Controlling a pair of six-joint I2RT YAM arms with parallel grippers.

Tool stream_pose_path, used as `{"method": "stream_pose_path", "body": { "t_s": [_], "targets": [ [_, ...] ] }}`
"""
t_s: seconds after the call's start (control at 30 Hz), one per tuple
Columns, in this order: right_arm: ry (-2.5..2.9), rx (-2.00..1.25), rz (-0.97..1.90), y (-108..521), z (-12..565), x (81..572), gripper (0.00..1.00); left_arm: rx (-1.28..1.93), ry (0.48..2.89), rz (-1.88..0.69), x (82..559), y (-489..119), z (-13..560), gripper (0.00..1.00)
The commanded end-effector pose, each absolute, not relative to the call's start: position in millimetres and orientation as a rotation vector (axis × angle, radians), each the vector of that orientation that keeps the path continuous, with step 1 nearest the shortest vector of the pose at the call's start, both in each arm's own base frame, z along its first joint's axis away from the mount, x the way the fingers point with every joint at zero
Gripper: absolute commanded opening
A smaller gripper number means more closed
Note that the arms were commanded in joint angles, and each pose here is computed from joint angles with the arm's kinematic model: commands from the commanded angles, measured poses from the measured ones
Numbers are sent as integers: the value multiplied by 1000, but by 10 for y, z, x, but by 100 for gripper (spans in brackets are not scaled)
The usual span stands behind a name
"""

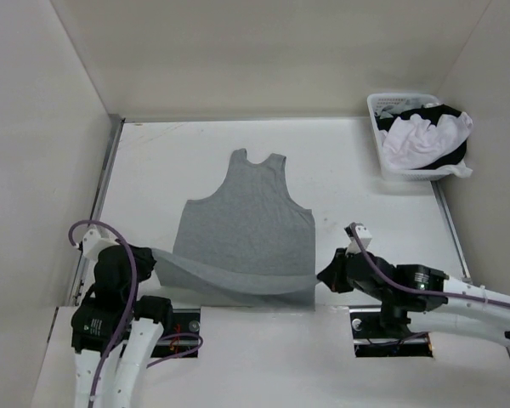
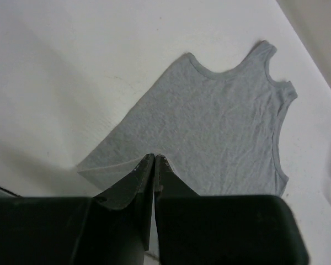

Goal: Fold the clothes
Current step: Fold the tank top

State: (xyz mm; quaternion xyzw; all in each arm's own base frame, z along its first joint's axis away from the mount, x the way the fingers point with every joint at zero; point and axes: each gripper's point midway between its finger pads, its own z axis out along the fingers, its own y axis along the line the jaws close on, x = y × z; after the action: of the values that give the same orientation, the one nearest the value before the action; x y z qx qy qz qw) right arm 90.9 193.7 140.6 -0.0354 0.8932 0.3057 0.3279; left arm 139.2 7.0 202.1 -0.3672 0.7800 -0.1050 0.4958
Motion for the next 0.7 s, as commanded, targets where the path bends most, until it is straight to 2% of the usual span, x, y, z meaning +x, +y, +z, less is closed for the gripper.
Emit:
{"method": "stream_pose_path", "body": {
  "t_s": [0.0,0.37,0.67],
  "targets": [
    [2196,8,802,2059,1695,1312,1,-925,1873,-241,1623,73,2037,1],
    [1962,173,741,1820,2282,2767,1,-939,1707,-327,3185,-88,2318,0],
    [1910,295,666,1623,2451,4050,2,-976,1672,-319,4249,72,2112,0]
  ]
}}
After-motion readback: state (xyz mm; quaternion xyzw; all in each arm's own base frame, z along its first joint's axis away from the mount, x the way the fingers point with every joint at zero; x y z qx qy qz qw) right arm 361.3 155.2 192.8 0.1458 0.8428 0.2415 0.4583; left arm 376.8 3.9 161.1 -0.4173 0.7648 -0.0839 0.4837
